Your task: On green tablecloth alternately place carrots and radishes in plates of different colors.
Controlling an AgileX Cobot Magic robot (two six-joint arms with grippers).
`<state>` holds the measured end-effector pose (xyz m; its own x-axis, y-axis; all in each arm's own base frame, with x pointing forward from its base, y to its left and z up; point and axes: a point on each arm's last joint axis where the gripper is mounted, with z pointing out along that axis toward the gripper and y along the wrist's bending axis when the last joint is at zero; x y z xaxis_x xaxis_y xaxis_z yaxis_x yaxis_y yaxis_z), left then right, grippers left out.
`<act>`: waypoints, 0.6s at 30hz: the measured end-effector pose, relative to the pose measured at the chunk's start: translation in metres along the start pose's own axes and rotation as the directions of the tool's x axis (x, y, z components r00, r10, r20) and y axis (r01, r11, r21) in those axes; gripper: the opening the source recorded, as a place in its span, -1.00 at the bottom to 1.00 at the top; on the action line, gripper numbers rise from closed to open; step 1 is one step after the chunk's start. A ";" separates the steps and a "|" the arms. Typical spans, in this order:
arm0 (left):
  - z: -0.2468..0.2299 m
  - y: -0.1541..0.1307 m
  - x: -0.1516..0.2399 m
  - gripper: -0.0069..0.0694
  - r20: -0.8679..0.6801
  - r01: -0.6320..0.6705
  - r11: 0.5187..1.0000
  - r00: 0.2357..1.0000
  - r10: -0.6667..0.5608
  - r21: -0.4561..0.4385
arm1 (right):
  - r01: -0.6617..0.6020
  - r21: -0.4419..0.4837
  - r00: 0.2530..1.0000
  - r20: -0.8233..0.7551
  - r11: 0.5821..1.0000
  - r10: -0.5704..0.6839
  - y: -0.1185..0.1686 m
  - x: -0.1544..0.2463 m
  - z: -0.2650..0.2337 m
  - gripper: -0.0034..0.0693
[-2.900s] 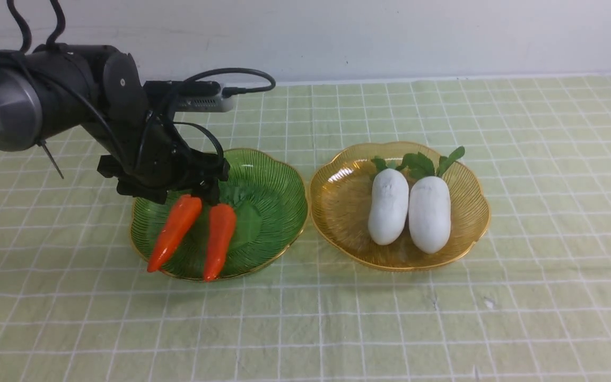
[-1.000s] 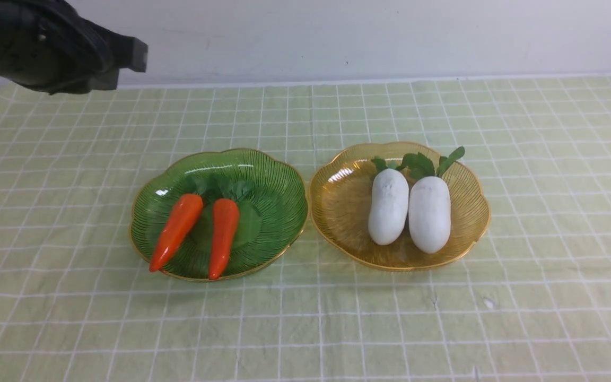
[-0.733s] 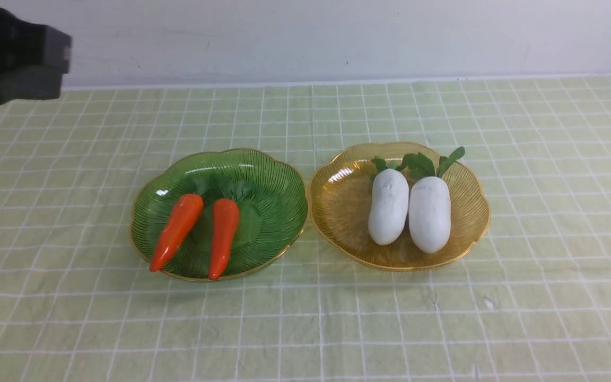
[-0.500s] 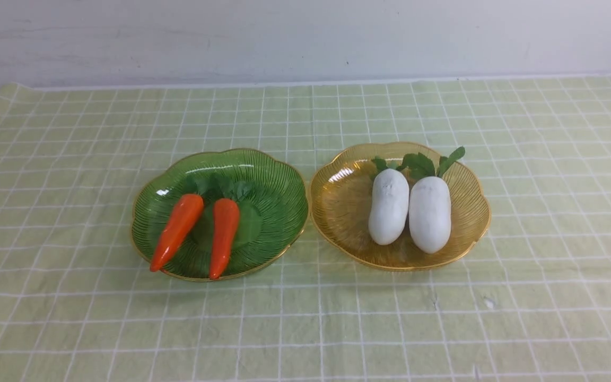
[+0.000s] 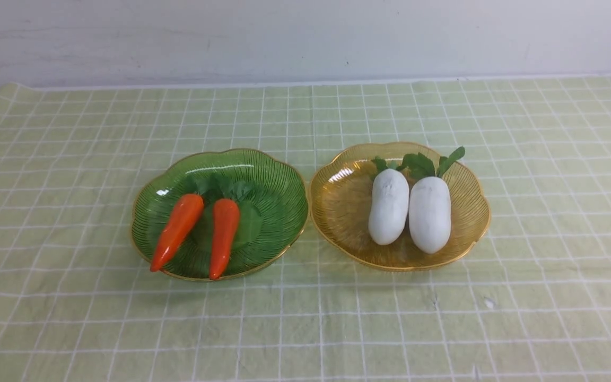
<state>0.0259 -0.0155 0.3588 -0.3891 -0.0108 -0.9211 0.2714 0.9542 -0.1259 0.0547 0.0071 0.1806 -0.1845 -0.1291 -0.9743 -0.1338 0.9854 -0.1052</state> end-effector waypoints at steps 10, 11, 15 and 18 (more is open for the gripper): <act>0.040 0.016 0.077 -0.84 0.361 0.046 0.999 0.931 -0.047 0.011 | 0.001 0.000 1.000 0.000 1.000 -0.001 0.000 0.000 0.000 -0.95; 0.044 0.017 0.083 -0.84 0.350 0.048 0.999 0.935 -0.049 0.009 | 0.001 0.000 1.000 0.000 1.000 -0.001 0.000 0.000 0.000 -0.95; 0.064 0.022 0.110 -0.84 0.259 0.059 0.998 0.964 -0.056 -0.006 | 0.001 0.000 1.000 0.000 1.000 -0.001 0.000 0.000 0.000 -0.95; 0.074 0.025 0.127 -0.84 0.203 0.032 0.999 0.979 -0.025 -0.034 | 0.001 0.000 1.000 0.000 1.000 -0.001 0.000 0.000 0.000 -0.95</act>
<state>0.0489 -0.0148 0.2113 -0.2089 -0.0951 -0.9733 0.2284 0.9630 -0.1431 0.0547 0.0071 0.1806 -0.1843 -0.1302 -0.9742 -0.1340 0.9853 -0.1063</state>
